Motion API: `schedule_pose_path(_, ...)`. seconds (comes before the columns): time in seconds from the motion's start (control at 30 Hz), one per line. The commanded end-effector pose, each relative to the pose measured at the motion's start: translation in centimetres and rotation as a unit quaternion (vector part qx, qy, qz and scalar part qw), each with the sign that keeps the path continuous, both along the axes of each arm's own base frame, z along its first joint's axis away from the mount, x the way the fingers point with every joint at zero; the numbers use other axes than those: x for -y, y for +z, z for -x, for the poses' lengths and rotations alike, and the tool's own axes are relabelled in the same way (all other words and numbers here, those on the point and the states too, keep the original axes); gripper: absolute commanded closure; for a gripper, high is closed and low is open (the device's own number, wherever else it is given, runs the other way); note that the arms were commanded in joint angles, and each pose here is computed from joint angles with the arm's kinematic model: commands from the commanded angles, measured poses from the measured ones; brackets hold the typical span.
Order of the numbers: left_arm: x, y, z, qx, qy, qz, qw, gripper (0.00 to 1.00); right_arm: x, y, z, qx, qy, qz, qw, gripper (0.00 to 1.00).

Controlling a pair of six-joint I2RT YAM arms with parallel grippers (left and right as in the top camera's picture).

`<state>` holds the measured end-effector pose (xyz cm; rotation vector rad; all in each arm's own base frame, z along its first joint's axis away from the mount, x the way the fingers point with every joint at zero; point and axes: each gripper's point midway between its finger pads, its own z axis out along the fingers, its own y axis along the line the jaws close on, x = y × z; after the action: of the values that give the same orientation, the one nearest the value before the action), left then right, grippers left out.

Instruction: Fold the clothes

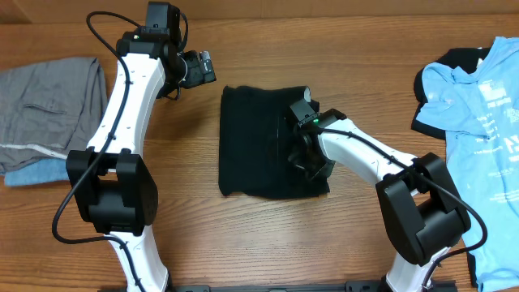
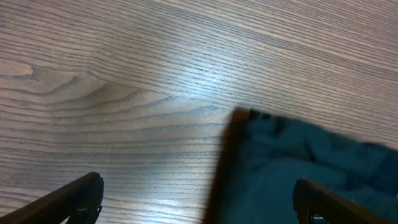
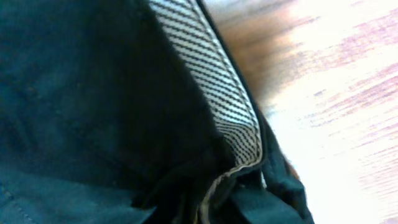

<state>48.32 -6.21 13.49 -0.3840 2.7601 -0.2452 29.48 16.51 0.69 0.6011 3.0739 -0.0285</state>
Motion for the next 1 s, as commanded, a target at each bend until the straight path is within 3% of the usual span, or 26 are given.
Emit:
schedule_pose_path(0.0, 0.2, 1.8, -0.1, 0.019, 0.002, 0.009, 1.0, 0.0, 0.1, 1.0, 1.6, -0.022, 0.027, 0.004, 0.999, 0.78)
schedule_pose_path(0.03, 0.2, 1.8, -0.1, 0.019, 0.002, 0.009, 1.0, 0.0, 0.1, 1.6, 1.5, -0.014, 0.03, 0.0, 0.999, 0.74)
schedule_pose_path(0.1, 0.2, 1.8, -0.1, 0.019, 0.002, 0.009, 1.0, 0.0, 0.2, 2.7, 1.8, -0.011, 0.034, -0.002, 0.999, 0.5)
schedule_pose_path(0.13, 0.2, 1.8, -0.1, 0.019, 0.002, 0.009, 1.0, 0.0, 0.4, 2.9, 2.1, -0.014, 0.038, -0.001, 0.999, 0.46)
schedule_pose_path(0.37, 0.2, 1.8, -0.1, 0.019, 0.002, 0.009, 1.0, 0.0, 2.5, 5.7, 1.7, 0.007, 0.065, 0.051, 0.997, 0.48)
schedule_pose_path(0.47, 0.2, 1.8, -0.1, 0.019, 0.002, 0.009, 1.0, 0.0, 2.9, 7.9, 1.7, 0.026, 0.061, 0.048, 0.997, 0.53)
schedule_pose_path(0.6, 0.2, 1.8, -0.1, 0.019, 0.002, 0.009, 1.0, 0.0, 2.7, 9.1, 1.2, 0.053, 0.081, 0.035, 0.995, 0.66)
schedule_pose_path(0.63, 0.2, 1.8, -0.1, 0.019, 0.002, 0.009, 1.0, 0.0, 2.6, 9.1, 1.0, 0.056, 0.082, 0.034, 0.994, 0.88)
schedule_pose_path(0.67, 0.2, 1.8, -0.1, 0.019, 0.002, 0.009, 1.0, 0.0, 2.5, 9.1, 0.9, 0.059, 0.083, 0.032, 0.994, 0.96)
schedule_pose_path(0.97, 0.2, 1.8, -0.1, 0.019, 0.002, 0.009, 1.0, 0.0, 2.4, 6.2, 0.6, 0.076, 0.099, 0.026, 0.992, 0.96)
